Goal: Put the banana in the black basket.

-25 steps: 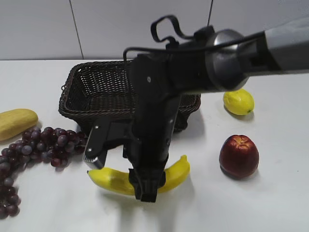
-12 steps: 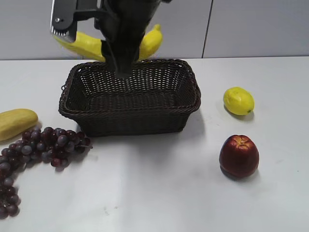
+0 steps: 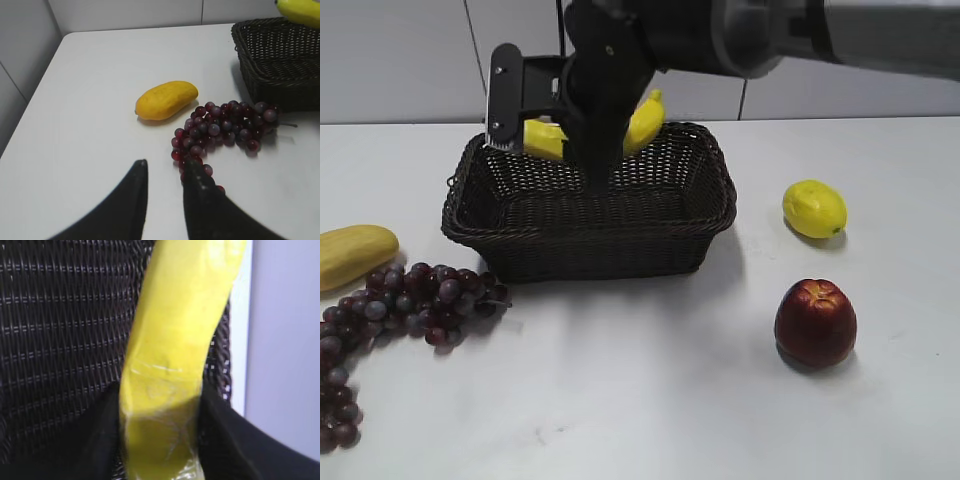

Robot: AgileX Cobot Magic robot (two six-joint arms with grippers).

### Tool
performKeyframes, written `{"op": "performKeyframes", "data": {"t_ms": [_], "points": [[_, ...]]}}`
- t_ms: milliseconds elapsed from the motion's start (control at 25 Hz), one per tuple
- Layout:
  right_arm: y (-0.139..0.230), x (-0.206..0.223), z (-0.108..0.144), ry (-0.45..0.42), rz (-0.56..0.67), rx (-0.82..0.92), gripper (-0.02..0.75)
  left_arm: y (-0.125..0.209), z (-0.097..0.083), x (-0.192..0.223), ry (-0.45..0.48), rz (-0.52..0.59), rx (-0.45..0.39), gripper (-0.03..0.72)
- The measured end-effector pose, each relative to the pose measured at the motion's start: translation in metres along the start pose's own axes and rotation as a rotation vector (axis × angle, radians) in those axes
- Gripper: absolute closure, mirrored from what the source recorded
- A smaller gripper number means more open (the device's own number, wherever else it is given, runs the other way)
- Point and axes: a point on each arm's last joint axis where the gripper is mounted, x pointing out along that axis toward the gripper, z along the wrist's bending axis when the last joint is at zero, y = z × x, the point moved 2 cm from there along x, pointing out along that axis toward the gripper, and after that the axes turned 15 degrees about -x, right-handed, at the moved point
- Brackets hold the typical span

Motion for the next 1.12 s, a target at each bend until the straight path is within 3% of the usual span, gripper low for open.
{"op": "performKeyframes", "data": {"t_ms": [80, 160, 280, 480, 640, 800, 920, 1120], "points": [[-0.001, 0.002, -0.001, 0.01, -0.008, 0.008, 0.176, 0.0, 0.0, 0.0, 0.0, 0.0, 0.0, 0.451], [-0.002, 0.002, -0.002, 0.028, -0.018, 0.02, 0.118, 0.0, 0.0, 0.0, 0.0, 0.0, 0.0, 0.451], [-0.002, -0.002, -0.005, 0.038, -0.025, 0.106, 0.129, 0.0, 0.0, 0.0, 0.0, 0.0, 0.0, 0.451], [0.017, -0.034, -0.024, 0.023, 0.023, 0.53, 0.169, 0.0, 0.0, 0.0, 0.0, 0.0, 0.0, 0.451], [0.076, -0.055, -0.042, -0.062, 0.085, 0.843, 0.176, 0.0, 0.0, 0.0, 0.0, 0.0, 0.0, 0.451], [0.143, -0.059, -0.04, -0.19, 0.19, 1.121, 0.176, 0.0, 0.0, 0.0, 0.0, 0.0, 0.0, 0.451], [0.196, -0.067, -0.034, -0.24, 0.307, 1.251, 0.176, 0.0, 0.0, 0.0, 0.0, 0.0, 0.0, 0.451], [0.258, -0.091, -0.035, -0.198, 0.367, 1.389, 0.177, 0.0, 0.0, 0.0, 0.0, 0.0, 0.0, 0.451]]}}
